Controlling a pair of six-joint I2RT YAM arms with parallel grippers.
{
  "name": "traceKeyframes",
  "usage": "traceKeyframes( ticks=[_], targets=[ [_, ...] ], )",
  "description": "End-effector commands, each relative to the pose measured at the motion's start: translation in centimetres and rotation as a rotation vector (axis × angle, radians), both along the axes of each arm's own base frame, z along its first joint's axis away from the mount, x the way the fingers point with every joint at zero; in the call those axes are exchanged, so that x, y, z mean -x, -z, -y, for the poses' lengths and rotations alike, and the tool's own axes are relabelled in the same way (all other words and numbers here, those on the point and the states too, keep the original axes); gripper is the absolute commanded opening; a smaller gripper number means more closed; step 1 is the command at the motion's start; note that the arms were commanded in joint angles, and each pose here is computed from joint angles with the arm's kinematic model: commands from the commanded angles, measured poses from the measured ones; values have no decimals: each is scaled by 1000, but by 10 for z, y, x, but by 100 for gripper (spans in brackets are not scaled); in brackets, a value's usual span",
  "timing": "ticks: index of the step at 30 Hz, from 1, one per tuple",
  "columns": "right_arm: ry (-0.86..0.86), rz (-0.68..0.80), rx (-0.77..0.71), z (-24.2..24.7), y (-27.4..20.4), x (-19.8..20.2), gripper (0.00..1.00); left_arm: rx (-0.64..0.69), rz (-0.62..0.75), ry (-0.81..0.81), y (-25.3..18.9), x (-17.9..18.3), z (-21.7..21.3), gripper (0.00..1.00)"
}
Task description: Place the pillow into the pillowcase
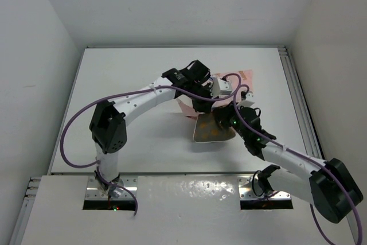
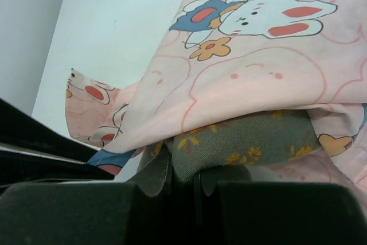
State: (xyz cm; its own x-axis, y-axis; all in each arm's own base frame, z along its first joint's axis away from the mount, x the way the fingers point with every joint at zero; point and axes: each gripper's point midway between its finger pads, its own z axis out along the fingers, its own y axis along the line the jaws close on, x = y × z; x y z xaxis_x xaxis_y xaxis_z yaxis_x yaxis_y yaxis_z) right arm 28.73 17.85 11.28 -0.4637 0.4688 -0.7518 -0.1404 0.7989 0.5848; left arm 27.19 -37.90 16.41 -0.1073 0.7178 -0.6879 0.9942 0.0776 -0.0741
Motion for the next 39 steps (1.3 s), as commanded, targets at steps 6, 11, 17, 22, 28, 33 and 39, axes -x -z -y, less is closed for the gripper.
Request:
traceKeyframes(
  ticks=[6,11,17,22,28,33,39],
  targets=[
    [133,201,-161,14,-68,-23,0,149,11,140,-71,34,2,0],
    [178,187,-134,17,-74,-36,0,282,26,262,-113,60,3,0],
    [199,13,-90,13,-39,-38,21,226,89,100,-93,27,3,3],
    [36,-141,41,-5,2,-11,79,-31,196,-105,-23,-15,-36,48],
    [95,-119,99,27,11,12,74,-155,176,-136,-4,0,-77,71],
    [240,-71,169,68,6,10,9,-217,133,-150,25,12,-92,61],
    [293,-231,251,93,30,-2,34,-355,117,-159,69,25,-118,73]
  ],
)
